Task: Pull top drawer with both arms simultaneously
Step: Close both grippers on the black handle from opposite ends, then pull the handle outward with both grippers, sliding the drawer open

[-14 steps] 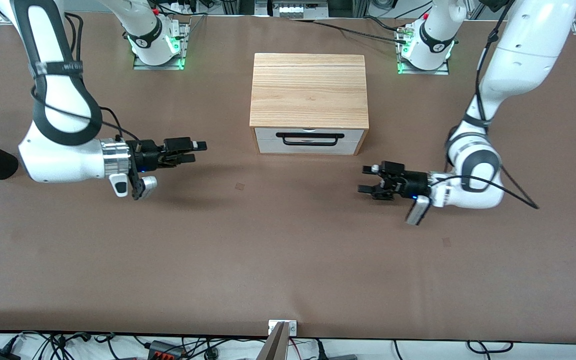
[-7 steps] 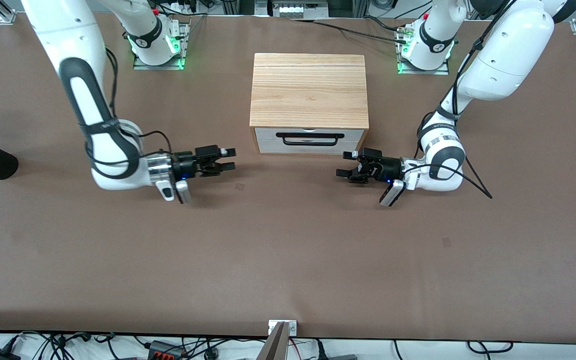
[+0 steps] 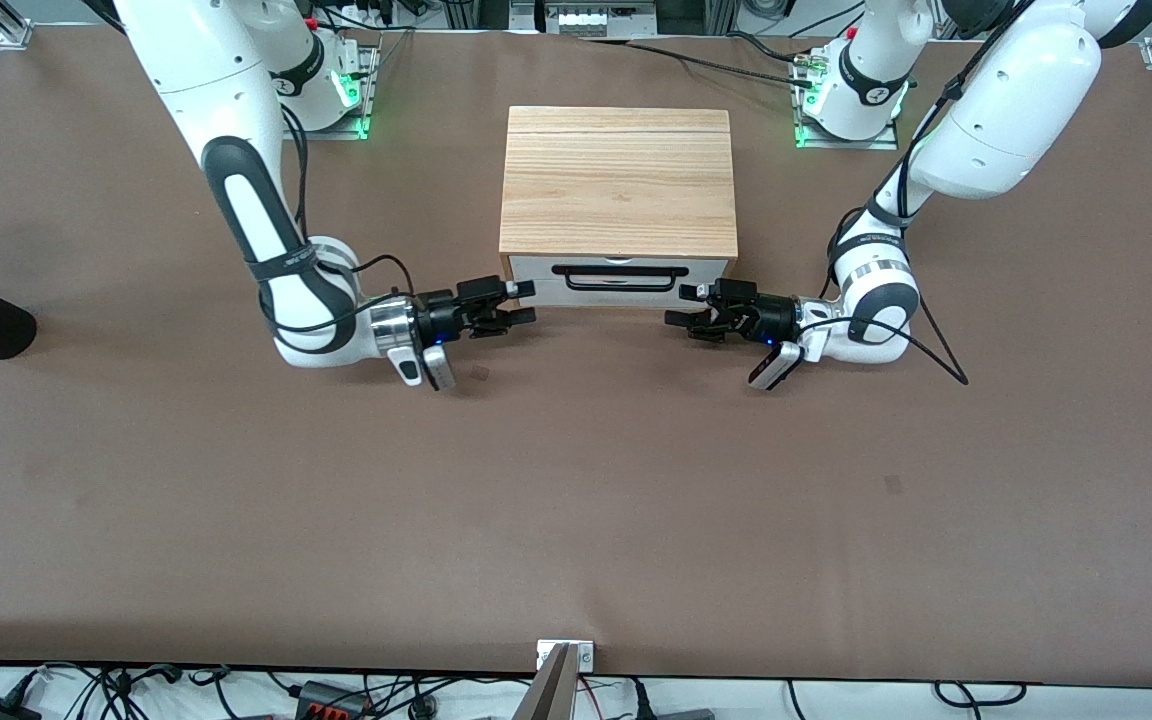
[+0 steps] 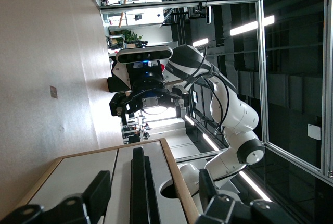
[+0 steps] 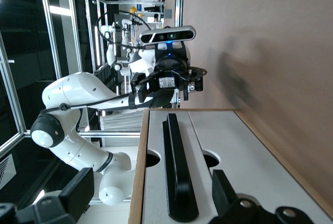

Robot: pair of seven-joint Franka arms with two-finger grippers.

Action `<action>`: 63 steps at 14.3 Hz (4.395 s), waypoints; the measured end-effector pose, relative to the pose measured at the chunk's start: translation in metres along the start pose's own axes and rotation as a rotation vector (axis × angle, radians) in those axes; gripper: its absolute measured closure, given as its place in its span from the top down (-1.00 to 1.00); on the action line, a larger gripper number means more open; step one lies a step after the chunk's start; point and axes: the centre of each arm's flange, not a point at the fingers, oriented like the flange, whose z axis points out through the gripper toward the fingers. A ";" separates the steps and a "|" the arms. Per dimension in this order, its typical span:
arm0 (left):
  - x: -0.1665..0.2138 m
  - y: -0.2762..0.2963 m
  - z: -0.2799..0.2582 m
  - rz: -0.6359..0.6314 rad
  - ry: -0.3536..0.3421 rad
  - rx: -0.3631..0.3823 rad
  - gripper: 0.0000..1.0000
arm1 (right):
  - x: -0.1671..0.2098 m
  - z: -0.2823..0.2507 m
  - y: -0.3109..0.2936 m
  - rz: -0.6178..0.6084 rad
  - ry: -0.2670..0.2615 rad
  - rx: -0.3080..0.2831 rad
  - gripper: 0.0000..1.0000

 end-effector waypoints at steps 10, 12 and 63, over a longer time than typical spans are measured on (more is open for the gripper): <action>-0.035 -0.009 0.015 -0.067 -0.019 -0.027 -0.06 | -0.012 0.041 0.004 0.007 -0.023 0.031 1.00; -0.036 -0.010 0.015 -0.069 -0.019 -0.028 -0.15 | -0.014 0.045 0.004 0.009 -0.029 0.030 1.00; 0.051 -0.018 0.004 -0.132 0.084 -0.028 -0.64 | 0.074 0.032 0.031 -0.095 0.041 0.042 -0.64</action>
